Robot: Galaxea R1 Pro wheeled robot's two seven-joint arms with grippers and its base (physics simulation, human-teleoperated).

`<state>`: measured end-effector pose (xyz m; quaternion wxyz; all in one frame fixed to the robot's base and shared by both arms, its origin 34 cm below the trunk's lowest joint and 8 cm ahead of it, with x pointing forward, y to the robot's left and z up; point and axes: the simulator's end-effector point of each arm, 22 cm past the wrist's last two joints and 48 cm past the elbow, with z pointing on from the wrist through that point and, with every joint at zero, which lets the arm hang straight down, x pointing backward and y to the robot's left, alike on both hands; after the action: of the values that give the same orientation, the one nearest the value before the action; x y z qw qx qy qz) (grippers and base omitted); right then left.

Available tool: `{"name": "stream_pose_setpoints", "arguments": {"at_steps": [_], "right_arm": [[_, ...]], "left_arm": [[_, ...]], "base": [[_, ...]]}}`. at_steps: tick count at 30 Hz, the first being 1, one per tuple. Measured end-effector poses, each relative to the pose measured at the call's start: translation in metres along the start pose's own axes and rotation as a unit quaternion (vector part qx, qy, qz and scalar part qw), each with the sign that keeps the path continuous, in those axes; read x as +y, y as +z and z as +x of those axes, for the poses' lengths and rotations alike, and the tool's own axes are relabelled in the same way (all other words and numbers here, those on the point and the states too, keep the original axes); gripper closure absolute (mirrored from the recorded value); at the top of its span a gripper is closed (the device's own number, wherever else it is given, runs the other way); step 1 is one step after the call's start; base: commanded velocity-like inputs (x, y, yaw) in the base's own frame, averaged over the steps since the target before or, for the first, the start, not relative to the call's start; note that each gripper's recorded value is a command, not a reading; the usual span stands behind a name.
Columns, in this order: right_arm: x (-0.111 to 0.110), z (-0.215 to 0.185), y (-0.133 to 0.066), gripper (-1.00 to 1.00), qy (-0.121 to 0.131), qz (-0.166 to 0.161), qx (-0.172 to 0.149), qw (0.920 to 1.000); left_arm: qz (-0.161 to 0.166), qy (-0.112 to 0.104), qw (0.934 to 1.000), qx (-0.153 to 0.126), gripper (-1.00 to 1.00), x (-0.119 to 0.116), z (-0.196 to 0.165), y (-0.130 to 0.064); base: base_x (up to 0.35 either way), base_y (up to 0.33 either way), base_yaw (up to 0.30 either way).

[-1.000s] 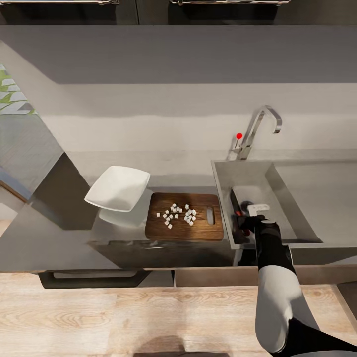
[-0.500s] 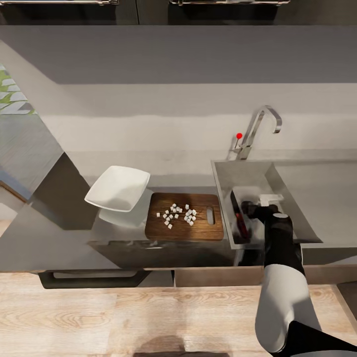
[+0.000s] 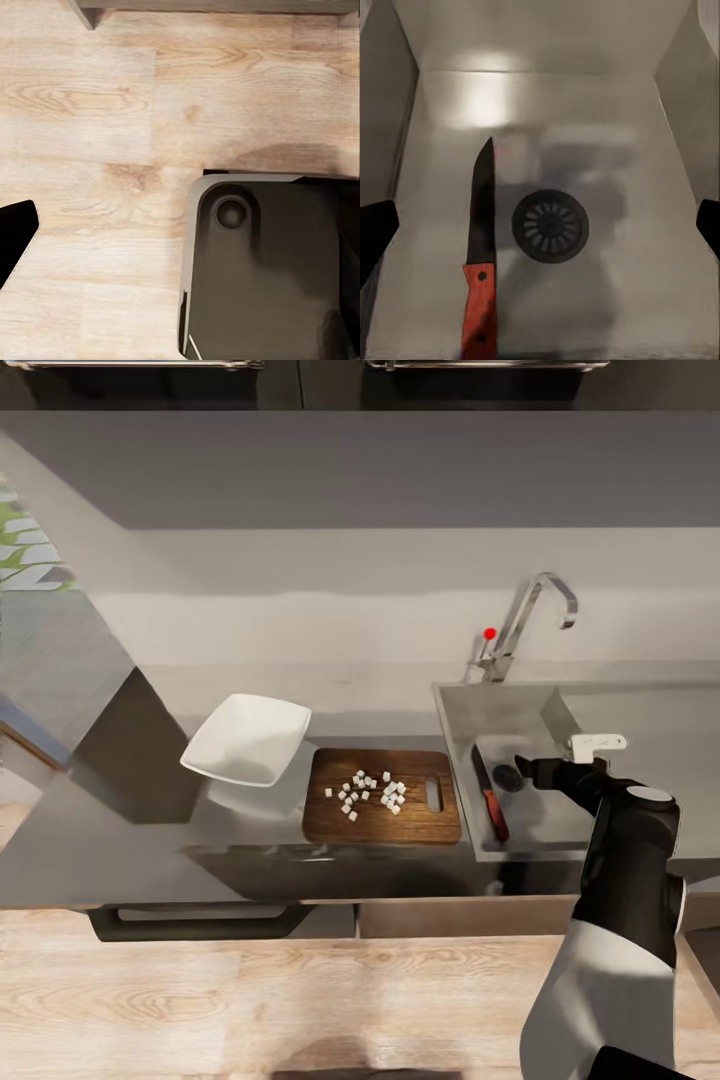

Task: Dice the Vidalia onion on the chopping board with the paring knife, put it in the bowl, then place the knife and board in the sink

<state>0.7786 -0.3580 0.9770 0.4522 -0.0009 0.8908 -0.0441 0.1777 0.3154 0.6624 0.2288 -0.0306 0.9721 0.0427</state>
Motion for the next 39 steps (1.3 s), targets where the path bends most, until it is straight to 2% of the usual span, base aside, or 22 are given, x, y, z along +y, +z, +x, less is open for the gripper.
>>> {"name": "stream_pose_setpoints", "arguments": {"at_steps": [9, 18, 28, 39], "right_arm": [[0.0, 0.004, 0.0, -1.0, 0.0, -0.001, 0.004, 1.0], [0.001, 0.005, 0.0, -1.0, 0.001, -0.001, 0.005, 1.0], [0.002, 0.006, 0.001, -1.0, 0.002, -0.002, 0.007, 1.0], [0.006, 0.015, 0.006, -1.0, 0.005, -0.009, 0.017, 0.9998]], "left_arm": [[0.0, 0.0, 1.0, -0.001, -1.0, 0.0, -0.001, 0.0], [0.0, 0.0, 1.0, -0.002, -1.0, 0.0, -0.001, 0.0], [0.001, 0.0, 1.0, -0.002, -1.0, 0.0, -0.002, 0.001], [0.001, 0.0, 1.0, -0.002, -1.0, 0.0, -0.002, 0.001]], "base": [[-0.001, 0.272, 0.0], [-0.004, 0.022, 0.0], [-0.078, 0.222, 0.0], [-0.001, 0.041, 0.0]]}}
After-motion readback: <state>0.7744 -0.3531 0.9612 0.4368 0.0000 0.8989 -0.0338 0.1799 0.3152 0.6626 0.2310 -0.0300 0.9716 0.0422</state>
